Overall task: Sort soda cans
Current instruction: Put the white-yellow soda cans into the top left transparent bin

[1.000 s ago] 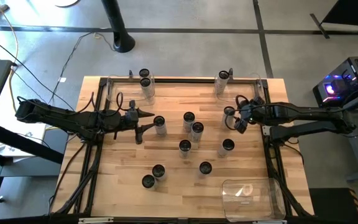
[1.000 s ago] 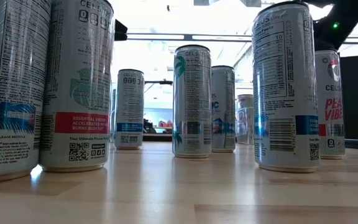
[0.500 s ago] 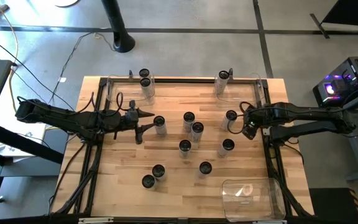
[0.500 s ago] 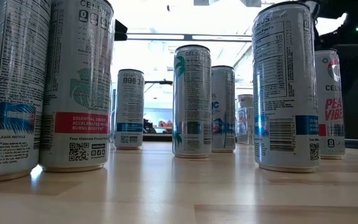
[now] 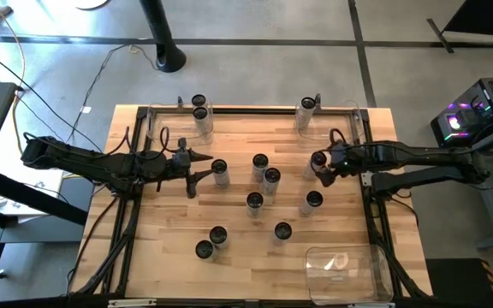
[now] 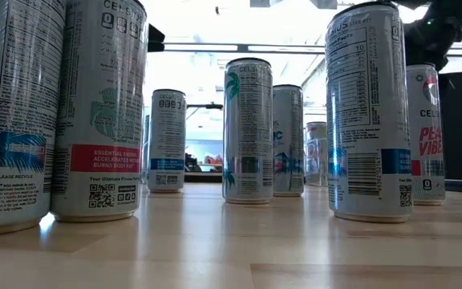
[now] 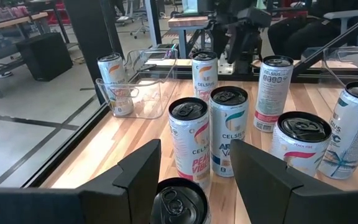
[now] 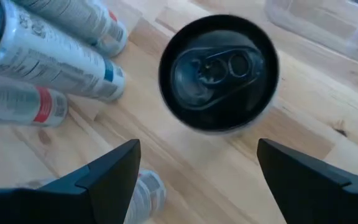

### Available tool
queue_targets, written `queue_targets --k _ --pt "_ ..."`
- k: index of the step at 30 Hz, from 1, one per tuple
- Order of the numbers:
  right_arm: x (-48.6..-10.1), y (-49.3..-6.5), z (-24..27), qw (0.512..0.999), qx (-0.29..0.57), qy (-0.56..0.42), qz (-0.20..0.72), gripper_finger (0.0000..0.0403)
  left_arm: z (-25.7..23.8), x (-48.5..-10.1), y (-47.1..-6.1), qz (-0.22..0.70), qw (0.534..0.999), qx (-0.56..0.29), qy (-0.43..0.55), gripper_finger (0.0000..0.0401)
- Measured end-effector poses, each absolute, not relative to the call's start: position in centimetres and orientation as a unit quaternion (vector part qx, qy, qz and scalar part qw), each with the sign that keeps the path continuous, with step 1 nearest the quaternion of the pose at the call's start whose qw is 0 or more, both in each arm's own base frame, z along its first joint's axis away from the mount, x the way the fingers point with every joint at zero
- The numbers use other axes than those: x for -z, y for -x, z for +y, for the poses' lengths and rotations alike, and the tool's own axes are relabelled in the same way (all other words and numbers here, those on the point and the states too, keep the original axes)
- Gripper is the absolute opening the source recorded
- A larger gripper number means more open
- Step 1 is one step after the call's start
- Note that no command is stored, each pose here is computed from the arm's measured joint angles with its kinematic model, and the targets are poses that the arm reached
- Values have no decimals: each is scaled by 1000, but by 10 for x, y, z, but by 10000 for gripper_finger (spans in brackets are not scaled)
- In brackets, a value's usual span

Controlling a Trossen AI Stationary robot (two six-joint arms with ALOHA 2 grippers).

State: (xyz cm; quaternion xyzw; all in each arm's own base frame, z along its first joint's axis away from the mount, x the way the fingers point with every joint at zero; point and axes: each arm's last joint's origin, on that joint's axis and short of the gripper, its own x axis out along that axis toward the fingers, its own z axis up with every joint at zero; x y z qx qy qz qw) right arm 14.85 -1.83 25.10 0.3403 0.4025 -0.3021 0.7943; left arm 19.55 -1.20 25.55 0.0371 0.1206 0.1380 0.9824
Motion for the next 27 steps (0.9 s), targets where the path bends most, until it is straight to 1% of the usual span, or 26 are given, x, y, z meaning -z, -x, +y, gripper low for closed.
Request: queue_targets --k 7,13,18,27 --pt "-241 -162 -21 787 333 -306 419 318 -12 -256 -195 121 982 -138 -37 186" --pt "-237 -177 -24 803 332 -282 407 318 -12 -256 -195 121 982 -138 -37 186" --pt "-234 -180 -26 802 353 -262 404 318 -12 -255 -195 121 982 -138 -37 186" --pt "-237 -182 -29 814 381 -219 378 318 -12 -256 -195 121 982 -138 -37 186"
